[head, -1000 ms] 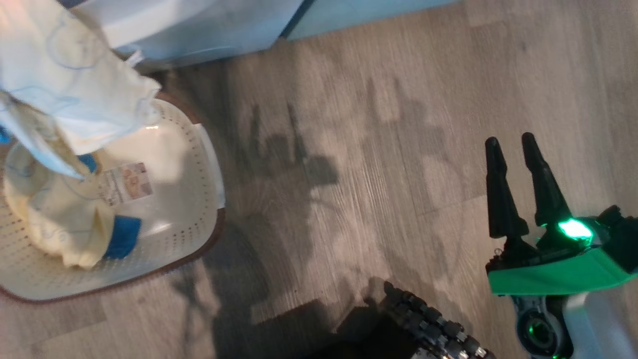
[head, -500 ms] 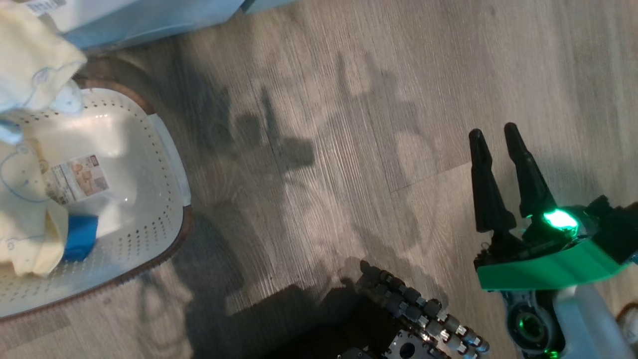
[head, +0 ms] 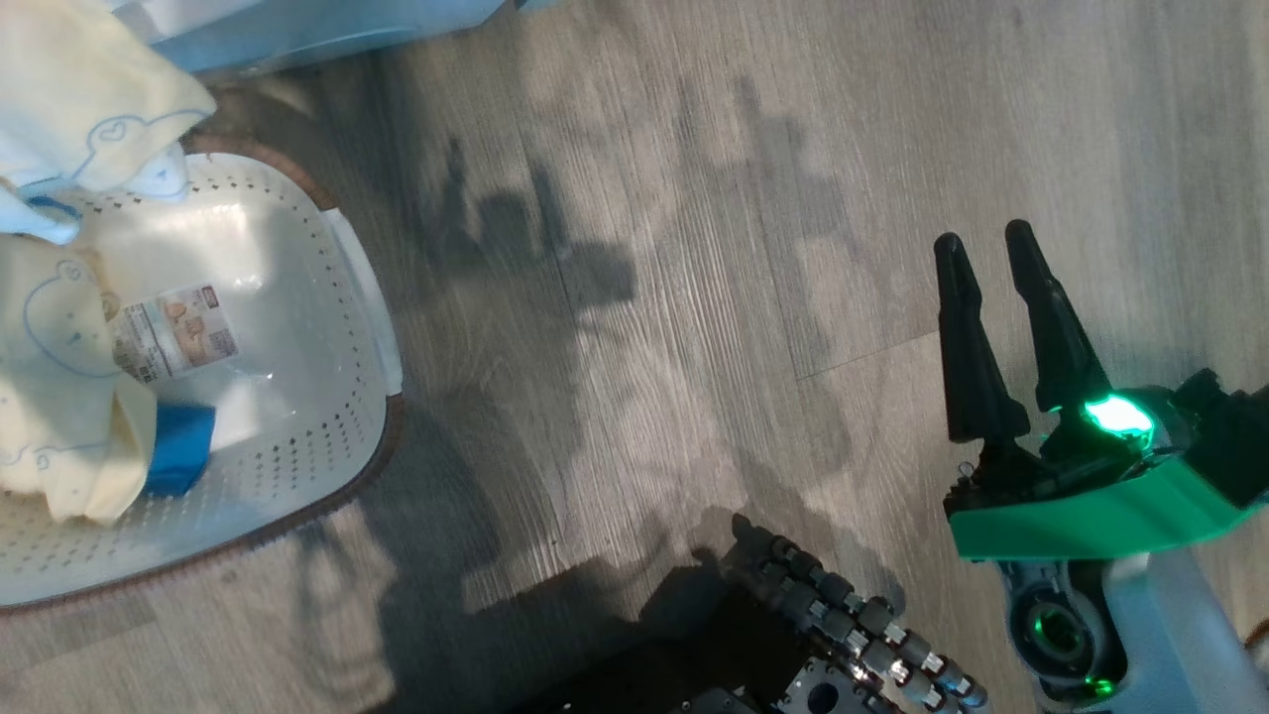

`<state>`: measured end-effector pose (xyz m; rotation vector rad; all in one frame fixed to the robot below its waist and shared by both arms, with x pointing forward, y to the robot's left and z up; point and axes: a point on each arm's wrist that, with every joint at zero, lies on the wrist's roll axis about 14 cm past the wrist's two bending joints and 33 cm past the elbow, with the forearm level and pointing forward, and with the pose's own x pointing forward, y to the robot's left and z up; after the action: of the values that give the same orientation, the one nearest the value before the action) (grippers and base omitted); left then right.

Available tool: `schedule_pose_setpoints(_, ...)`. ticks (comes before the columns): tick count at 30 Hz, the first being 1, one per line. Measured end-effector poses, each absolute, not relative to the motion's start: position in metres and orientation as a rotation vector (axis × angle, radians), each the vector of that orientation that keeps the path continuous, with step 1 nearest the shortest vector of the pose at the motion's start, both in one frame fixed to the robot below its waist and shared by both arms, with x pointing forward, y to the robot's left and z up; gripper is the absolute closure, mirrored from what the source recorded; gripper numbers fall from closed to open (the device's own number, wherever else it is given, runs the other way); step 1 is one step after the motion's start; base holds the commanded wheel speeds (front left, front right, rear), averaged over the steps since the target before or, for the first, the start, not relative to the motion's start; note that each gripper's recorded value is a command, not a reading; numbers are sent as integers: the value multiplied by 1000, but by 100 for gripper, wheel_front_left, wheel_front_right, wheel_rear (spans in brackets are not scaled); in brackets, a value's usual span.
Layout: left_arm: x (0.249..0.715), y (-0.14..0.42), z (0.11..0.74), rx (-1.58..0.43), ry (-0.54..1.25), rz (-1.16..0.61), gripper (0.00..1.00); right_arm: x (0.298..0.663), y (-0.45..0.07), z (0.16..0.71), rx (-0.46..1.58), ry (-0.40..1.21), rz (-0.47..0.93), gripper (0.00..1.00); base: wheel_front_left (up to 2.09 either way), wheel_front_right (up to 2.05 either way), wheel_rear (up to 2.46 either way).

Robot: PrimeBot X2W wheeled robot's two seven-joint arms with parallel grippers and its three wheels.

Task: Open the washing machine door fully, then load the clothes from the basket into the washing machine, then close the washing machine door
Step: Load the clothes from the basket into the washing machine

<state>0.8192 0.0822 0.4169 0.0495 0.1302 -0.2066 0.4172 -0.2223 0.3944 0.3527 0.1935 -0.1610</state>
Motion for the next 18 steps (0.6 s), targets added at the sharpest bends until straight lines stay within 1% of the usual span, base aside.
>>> schedule_pose_setpoints(5,815,86,404,51,190,-196,100,422,-221,396,354,184,-151,0,0,0,0)
schedule_pose_setpoints(6,814,85,403,48,199,-197,65,422,-222,397,353,180,-152,0,0,0,0)
schedule_pose_setpoints(7,812,85,402,44,204,-194,14,422,-223,399,350,174,-154,0,0,0,0)
schedule_pose_setpoints(8,809,84,402,37,207,-194,0,422,-225,401,347,168,-157,0,0,0,0)
schedule_pose_setpoints(18,787,79,410,-11,171,-200,0,426,-225,412,317,132,-138,0,0,0,0)
